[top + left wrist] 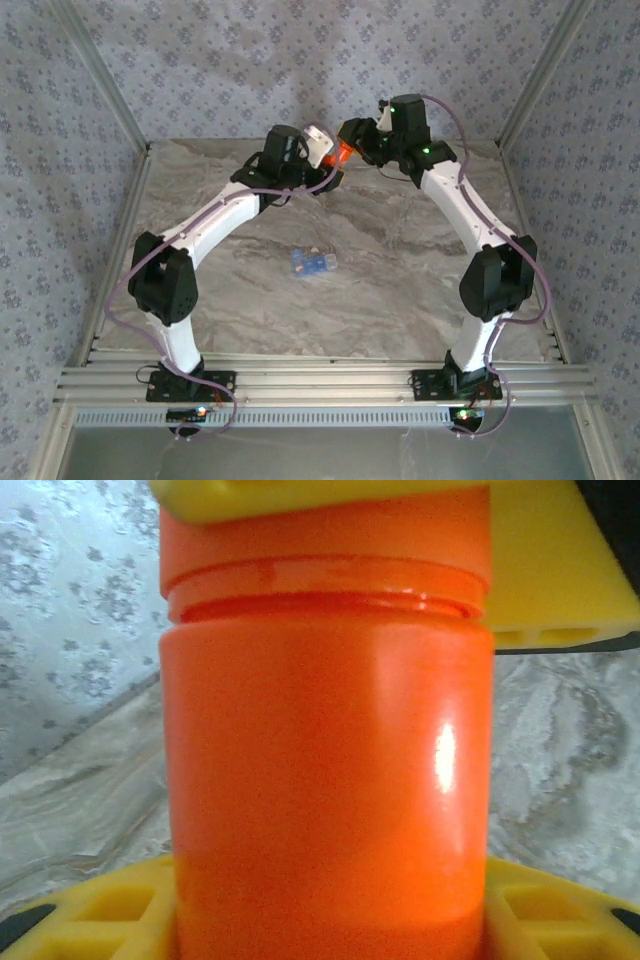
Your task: Sort the pills into containers
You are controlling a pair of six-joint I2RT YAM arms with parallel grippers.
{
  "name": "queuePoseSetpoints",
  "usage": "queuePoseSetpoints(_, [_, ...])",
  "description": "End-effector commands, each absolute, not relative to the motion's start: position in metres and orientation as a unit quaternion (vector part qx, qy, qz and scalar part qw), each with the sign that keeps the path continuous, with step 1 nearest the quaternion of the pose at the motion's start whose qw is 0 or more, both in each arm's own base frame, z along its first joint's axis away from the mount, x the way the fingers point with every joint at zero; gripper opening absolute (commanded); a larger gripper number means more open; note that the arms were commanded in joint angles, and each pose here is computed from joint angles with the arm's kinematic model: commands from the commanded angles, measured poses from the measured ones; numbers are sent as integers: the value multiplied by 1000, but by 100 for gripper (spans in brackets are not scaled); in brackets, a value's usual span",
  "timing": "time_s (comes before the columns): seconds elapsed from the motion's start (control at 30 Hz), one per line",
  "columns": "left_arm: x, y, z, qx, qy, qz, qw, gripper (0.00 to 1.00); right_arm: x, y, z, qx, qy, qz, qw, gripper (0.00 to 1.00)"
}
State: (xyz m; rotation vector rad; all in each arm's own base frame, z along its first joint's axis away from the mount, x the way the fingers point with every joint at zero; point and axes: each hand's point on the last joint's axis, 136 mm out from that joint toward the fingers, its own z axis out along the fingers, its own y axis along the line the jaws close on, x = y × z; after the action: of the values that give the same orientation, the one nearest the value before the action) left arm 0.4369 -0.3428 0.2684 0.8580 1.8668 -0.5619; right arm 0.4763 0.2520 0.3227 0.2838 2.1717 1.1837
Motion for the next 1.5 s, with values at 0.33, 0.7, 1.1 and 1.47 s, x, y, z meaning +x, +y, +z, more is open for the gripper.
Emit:
queuePoseSetpoints(0.33, [439,-332,329,324,714,-298,545,0,473,188,387,150,767,508,362,73])
queuePoseSetpoints(0.7, [413,-339,333,380,707,-393,449,0,474,185,380,-14,780,519,348,74])
queuePoseSetpoints(1.1, [407,-346,332,394,703,-415,423,0,467,234,383,-78,780,532,321,80])
queuePoseSetpoints(1.47, [406,-348,331,397,702,-415,422,0,458,253,373,-104,783,534,303,74])
